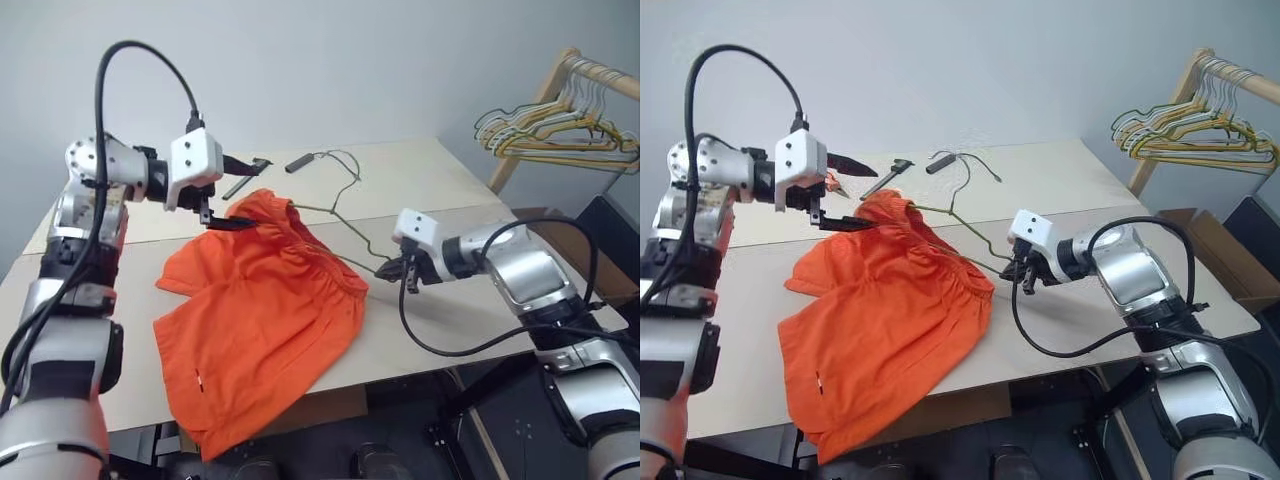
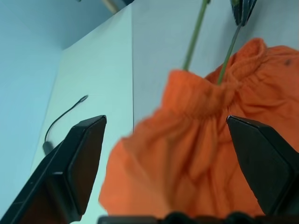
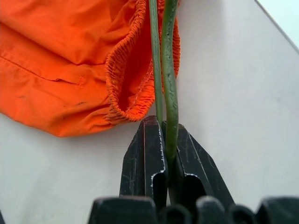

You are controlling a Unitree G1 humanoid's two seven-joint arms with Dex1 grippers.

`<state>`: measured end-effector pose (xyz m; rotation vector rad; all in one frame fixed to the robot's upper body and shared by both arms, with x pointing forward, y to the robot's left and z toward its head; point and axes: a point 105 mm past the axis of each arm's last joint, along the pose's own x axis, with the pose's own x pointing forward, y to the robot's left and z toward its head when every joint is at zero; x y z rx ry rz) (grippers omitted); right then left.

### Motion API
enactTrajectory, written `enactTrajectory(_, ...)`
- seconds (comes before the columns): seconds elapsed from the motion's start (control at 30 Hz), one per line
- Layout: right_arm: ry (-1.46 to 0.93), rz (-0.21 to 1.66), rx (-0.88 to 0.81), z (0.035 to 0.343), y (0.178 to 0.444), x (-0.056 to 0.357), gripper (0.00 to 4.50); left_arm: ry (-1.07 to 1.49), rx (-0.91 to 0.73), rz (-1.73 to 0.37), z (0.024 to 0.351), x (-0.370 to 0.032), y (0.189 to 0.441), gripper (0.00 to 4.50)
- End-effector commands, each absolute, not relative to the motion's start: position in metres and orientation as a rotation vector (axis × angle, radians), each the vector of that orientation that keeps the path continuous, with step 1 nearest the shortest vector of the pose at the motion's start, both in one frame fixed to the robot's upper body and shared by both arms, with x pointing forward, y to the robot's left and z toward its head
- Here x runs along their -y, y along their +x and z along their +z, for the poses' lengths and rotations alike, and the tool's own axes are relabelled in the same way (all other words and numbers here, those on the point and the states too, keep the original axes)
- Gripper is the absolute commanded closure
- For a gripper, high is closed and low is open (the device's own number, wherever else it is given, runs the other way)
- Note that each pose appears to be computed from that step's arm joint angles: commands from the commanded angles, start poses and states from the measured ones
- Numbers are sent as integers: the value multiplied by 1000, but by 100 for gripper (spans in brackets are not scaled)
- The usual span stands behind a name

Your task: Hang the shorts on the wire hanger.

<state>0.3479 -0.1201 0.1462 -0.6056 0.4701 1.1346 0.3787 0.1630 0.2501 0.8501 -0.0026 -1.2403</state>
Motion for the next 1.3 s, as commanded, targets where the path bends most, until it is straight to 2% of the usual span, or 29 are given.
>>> enactTrajectory(0.03, -684, 1153, -390, 168, 348, 112, 450, 881, -17, -1289, 256, -160, 378, 2)
enactTrajectory(0.4, -747, 1195, -357, 174, 343, 103, 450, 875, -132, -1419, 237, -154, 370, 2)
enactTrajectory(0.5, -749, 1202, -356, 174, 341, 103, 450, 865, -145, -1445, 230, -149, 369, 62)
enactTrajectory(0.57, -760, 1199, -359, 172, 340, 104, 450, 842, -152, -1464, 229, -146, 367, 122)
enactTrajectory(0.8, -775, 1204, -357, 171, 336, 103, 450, 851, -191, -1489, 217, -144, 365, 365)
enactTrajectory(0.9, -794, 1196, -365, 168, 336, 106, 450, 849, -187, -1493, 218, -143, 365, 448)
enactTrajectory(1.07, -830, 1183, -344, 165, 337, 106, 450, 864, -205, -1491, 213, -146, 365, 448)
enactTrajectory(1.23, -891, 1182, -229, 168, 341, 101, 450, 870, -210, -1469, 212, -149, 367, 448)
enactTrajectory(1.3, -902, 1168, -216, 169, 343, 104, 391, 878, -202, -1463, 213, -151, 367, 448)
